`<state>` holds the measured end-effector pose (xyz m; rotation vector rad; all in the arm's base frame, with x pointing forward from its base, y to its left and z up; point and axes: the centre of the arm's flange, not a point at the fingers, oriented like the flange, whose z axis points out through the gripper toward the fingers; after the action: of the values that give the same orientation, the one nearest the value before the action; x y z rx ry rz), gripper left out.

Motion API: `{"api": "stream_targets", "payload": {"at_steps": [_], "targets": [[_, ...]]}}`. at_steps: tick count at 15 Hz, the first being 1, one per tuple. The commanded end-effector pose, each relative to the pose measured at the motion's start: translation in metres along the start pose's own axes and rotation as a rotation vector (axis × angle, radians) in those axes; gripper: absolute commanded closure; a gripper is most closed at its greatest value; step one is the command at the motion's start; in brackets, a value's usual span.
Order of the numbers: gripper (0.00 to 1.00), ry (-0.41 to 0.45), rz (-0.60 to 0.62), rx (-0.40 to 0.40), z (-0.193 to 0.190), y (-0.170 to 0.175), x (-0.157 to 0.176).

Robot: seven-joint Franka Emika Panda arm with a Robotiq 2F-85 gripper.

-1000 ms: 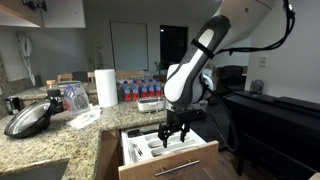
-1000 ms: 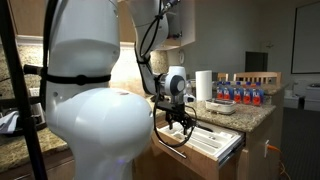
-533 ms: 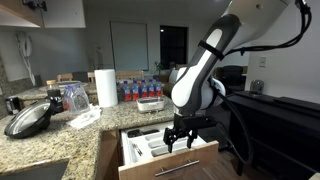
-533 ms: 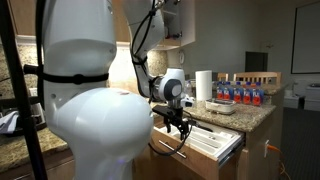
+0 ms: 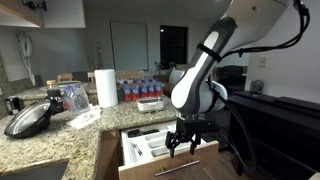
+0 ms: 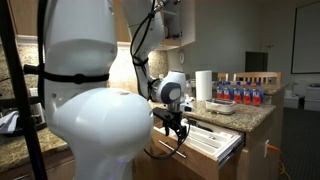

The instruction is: Close the top drawer of the bottom cabinet.

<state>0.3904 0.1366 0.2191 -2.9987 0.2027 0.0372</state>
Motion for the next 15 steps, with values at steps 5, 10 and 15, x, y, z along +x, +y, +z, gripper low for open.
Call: {"api": "stream_targets", "payload": {"at_steps": [5, 10, 15], "targets": [[0.00, -0.082, -0.011, -0.007, 0.027, 0.007, 0.002], [0.00, -0.094, -0.020, -0.031, 0.037, 0.005, 0.004], [0.00, -0.085, -0.064, -0.058, 0.039, 0.003, 0.006]]}}
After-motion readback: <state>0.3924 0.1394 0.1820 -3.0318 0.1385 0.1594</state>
